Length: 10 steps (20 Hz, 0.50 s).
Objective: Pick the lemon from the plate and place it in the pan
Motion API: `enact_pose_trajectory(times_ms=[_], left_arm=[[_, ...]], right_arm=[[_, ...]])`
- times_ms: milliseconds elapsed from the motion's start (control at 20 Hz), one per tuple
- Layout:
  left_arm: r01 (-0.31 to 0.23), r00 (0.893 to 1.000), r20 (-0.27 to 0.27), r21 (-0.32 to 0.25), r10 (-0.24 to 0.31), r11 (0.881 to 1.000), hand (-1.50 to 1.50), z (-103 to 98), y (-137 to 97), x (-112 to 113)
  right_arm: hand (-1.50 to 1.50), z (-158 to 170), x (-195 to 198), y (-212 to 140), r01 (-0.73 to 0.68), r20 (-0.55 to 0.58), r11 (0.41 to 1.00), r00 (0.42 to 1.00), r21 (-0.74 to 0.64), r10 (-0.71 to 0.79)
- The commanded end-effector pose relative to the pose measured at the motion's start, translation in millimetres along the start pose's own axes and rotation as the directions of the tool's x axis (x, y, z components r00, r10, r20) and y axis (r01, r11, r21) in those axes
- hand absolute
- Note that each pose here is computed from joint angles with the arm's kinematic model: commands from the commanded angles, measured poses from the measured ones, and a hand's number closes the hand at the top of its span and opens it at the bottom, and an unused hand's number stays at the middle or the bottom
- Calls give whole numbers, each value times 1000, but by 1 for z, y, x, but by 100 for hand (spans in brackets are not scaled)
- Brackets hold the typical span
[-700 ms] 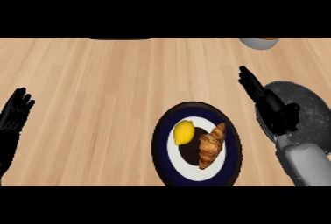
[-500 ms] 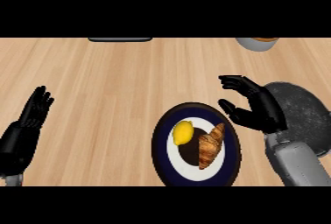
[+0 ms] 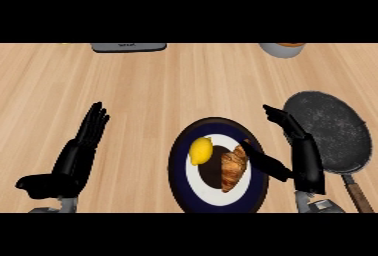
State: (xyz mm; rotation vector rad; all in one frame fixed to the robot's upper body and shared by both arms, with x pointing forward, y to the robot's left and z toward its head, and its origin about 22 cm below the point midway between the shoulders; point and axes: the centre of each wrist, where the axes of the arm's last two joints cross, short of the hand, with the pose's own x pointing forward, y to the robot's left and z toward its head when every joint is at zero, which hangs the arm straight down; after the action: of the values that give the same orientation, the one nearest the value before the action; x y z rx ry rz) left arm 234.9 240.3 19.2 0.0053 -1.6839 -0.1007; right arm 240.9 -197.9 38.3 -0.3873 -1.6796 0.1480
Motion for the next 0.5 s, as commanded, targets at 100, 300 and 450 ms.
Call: enact_pose_trajectory(times_ms=[100, 300, 450], left_arm=[[-26, 1000, -1, -33, 25, 999, 0, -1, -24, -6], [-27, 1000, 0, -54, 27, 998, 0, -15, -27, -2], [-17, 1000, 18, -56, 18, 998, 0, -5, -31, -17]], right_arm=[[-150, 55, 29, -19, -197, 5, 980, 980, -15, 197], [-150, 45, 60, -16, -301, -52, 952, 951, 57, 304], [-150, 25, 69, -4, -400, -73, 905, 908, 147, 414]])
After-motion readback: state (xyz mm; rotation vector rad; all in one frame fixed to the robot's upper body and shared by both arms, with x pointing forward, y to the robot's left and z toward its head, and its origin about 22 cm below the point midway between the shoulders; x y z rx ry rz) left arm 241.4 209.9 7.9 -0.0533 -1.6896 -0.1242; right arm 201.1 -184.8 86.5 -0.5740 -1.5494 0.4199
